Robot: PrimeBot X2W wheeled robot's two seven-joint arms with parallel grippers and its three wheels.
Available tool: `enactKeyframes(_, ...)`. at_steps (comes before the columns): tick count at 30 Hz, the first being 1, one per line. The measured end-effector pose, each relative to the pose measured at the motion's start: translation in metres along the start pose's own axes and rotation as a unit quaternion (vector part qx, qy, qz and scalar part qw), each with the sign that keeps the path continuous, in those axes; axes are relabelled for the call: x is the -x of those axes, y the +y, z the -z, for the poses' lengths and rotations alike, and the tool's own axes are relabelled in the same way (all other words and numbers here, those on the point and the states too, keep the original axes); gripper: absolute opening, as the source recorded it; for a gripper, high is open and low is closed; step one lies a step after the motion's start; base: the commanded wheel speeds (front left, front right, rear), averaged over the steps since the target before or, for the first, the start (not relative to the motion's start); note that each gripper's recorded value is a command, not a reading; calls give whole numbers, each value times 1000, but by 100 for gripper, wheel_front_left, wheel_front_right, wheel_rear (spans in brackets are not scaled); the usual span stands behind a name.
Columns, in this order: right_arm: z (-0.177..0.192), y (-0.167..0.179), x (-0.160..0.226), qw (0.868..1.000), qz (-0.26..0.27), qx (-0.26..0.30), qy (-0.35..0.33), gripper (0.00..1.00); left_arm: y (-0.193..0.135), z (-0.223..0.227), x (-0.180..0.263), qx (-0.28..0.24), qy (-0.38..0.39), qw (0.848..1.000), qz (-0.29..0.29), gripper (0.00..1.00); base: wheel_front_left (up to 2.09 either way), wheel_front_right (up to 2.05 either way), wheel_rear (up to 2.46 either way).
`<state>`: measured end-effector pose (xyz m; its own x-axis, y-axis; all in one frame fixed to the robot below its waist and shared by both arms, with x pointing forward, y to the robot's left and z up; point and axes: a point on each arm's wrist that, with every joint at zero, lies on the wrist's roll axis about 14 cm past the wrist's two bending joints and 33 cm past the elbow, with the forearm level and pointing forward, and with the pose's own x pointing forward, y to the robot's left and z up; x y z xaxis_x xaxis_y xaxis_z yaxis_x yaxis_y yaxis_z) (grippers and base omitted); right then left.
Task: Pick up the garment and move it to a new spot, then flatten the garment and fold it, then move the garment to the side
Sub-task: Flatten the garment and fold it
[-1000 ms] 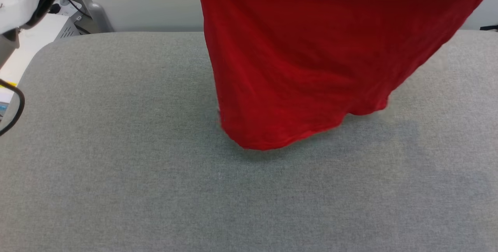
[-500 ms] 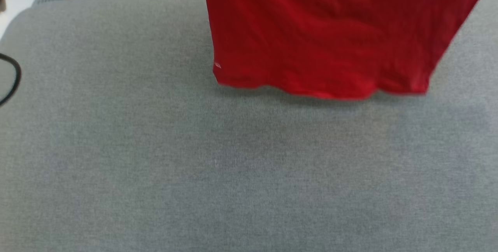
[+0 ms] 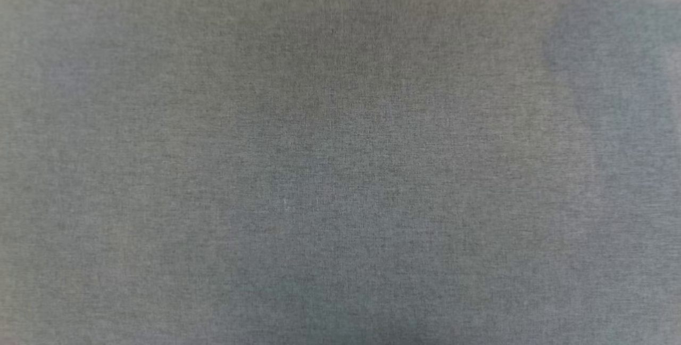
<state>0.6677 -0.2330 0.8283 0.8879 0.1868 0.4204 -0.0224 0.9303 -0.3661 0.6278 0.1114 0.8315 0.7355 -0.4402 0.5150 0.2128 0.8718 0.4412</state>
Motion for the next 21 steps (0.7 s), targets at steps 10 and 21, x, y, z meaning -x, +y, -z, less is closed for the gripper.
enactKeyframes(10, 75, 58, -20, 998, -44, -3, 47, 0, 2, 86, 1, 30, 45, 998, -19, 0, 0, 0, 0)
enactKeyframes(21, 152, 100, 33, 989, -83, -42, 116, 0, -20, 159, 53, 95, 138, 986, -8, 0, 0, 0, 0)
